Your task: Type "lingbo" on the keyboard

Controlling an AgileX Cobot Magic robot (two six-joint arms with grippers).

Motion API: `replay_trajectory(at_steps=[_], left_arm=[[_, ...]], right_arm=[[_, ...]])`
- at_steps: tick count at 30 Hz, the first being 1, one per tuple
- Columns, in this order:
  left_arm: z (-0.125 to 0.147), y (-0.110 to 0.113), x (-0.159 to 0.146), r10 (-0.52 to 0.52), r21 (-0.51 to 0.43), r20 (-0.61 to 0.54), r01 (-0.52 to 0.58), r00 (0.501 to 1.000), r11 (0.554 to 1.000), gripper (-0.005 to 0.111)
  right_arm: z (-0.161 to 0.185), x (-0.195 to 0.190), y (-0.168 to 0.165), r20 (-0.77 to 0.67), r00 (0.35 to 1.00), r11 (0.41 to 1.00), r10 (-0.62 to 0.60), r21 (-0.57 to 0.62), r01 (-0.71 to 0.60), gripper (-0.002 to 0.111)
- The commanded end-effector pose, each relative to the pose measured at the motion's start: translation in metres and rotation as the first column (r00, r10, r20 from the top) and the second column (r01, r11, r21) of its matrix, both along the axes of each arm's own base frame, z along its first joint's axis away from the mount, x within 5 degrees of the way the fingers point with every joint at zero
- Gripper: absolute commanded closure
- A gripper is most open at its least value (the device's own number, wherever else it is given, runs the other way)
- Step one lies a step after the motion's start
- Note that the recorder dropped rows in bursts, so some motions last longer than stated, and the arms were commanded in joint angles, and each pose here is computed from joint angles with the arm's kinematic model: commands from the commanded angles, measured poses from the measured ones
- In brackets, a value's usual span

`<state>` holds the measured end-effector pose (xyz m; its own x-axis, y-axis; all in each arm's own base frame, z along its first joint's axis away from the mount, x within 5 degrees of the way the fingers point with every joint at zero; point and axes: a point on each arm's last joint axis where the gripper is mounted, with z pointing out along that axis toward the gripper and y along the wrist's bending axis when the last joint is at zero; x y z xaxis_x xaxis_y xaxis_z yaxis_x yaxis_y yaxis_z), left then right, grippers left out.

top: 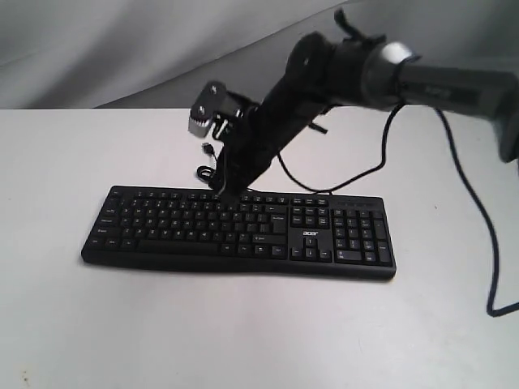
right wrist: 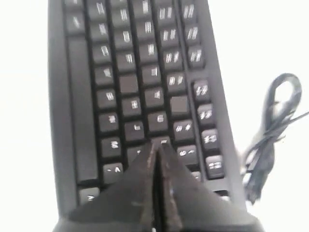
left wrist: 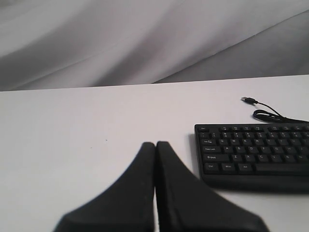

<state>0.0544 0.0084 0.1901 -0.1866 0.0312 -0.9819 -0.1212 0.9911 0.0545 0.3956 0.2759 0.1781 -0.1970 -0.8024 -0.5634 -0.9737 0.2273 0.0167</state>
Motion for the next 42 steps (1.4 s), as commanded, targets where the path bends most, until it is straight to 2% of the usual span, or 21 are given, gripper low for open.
replay_trajectory(at_steps=[1, 5, 8, 15, 16, 18, 19, 20, 23, 26, 31, 34, 36, 38, 42], left_arm=[[-0.001, 0.000, 0.000, 0.000, -0.005, 0.006, 0.000, 1.000, 1.000, 0.106], [-0.001, 0.000, 0.000, 0.000, -0.005, 0.006, 0.000, 1.000, 1.000, 0.106], [-0.001, 0.000, 0.000, 0.000, -0.005, 0.006, 0.000, 1.000, 1.000, 0.106], [-0.001, 0.000, 0.000, 0.000, -0.005, 0.006, 0.000, 1.000, 1.000, 0.106], [-0.001, 0.000, 0.000, 0.000, -0.005, 0.006, 0.000, 1.000, 1.000, 0.106], [-0.001, 0.000, 0.000, 0.000, -0.005, 0.006, 0.000, 1.000, 1.000, 0.106], [-0.001, 0.000, 0.000, 0.000, -0.005, 0.006, 0.000, 1.000, 1.000, 0.106], [-0.001, 0.000, 0.000, 0.000, -0.005, 0.006, 0.000, 1.000, 1.000, 0.106], [-0.001, 0.000, 0.000, 0.000, -0.005, 0.006, 0.000, 1.000, 1.000, 0.106], [-0.001, 0.000, 0.000, 0.000, -0.005, 0.006, 0.000, 1.000, 1.000, 0.106], [-0.001, 0.000, 0.000, 0.000, -0.005, 0.006, 0.000, 1.000, 1.000, 0.106], [-0.001, 0.000, 0.000, 0.000, -0.005, 0.006, 0.000, 1.000, 1.000, 0.106], [-0.001, 0.000, 0.000, 0.000, -0.005, 0.006, 0.000, 1.000, 1.000, 0.106], [-0.001, 0.000, 0.000, 0.000, -0.005, 0.006, 0.000, 1.000, 1.000, 0.106], [-0.001, 0.000, 0.000, 0.000, -0.005, 0.006, 0.000, 1.000, 1.000, 0.106]], right_arm=[[0.075, -0.016, -0.013, 0.078, 0.996, 0.999, -0.035, 0.035, 0.033, 0.108], [0.128, -0.033, -0.023, 0.137, 0.987, 0.992, -0.086, 0.101, 0.072, 0.108], [0.165, -0.051, -0.034, 0.114, 0.981, 0.979, -0.155, 0.154, 0.136, 0.108], [0.216, -0.063, -0.045, 0.264, 0.932, 0.938, -0.248, 0.306, 0.163, 0.108], [0.223, -0.064, -0.045, 0.278, 0.919, 0.920, -0.278, 0.352, 0.172, 0.108], [0.238, -0.057, -0.055, 0.164, 0.863, 0.799, -0.478, 0.488, 0.350, 0.108], [0.240, -0.054, -0.061, 0.081, 0.832, 0.738, -0.550, 0.514, 0.438, 0.108], [0.240, -0.053, -0.065, 0.042, 0.813, 0.714, -0.581, 0.506, 0.484, 0.108], [0.240, -0.053, -0.070, 0.028, 0.778, 0.686, -0.628, 0.492, 0.536, 0.108], [0.251, -0.070, -0.079, 0.064, 0.758, 0.672, -0.649, 0.515, 0.532, 0.108], [0.265, -0.108, -0.108, 0.133, 0.685, 0.583, -0.717, 0.653, 0.484, 0.108], [0.268, -0.136, -0.133, 0.228, 0.615, 0.553, -0.755, 0.724, 0.412, 0.108], [0.256, -0.152, -0.153, 0.242, 0.568, 0.526, -0.787, 0.744, 0.413, 0.108], [0.244, -0.163, -0.177, 0.221, 0.511, 0.476, -0.831, 0.757, 0.447, 0.108], [0.212, -0.188, -0.225, 0.114, 0.368, 0.318, -0.923, 0.767, 0.558, 0.108]])
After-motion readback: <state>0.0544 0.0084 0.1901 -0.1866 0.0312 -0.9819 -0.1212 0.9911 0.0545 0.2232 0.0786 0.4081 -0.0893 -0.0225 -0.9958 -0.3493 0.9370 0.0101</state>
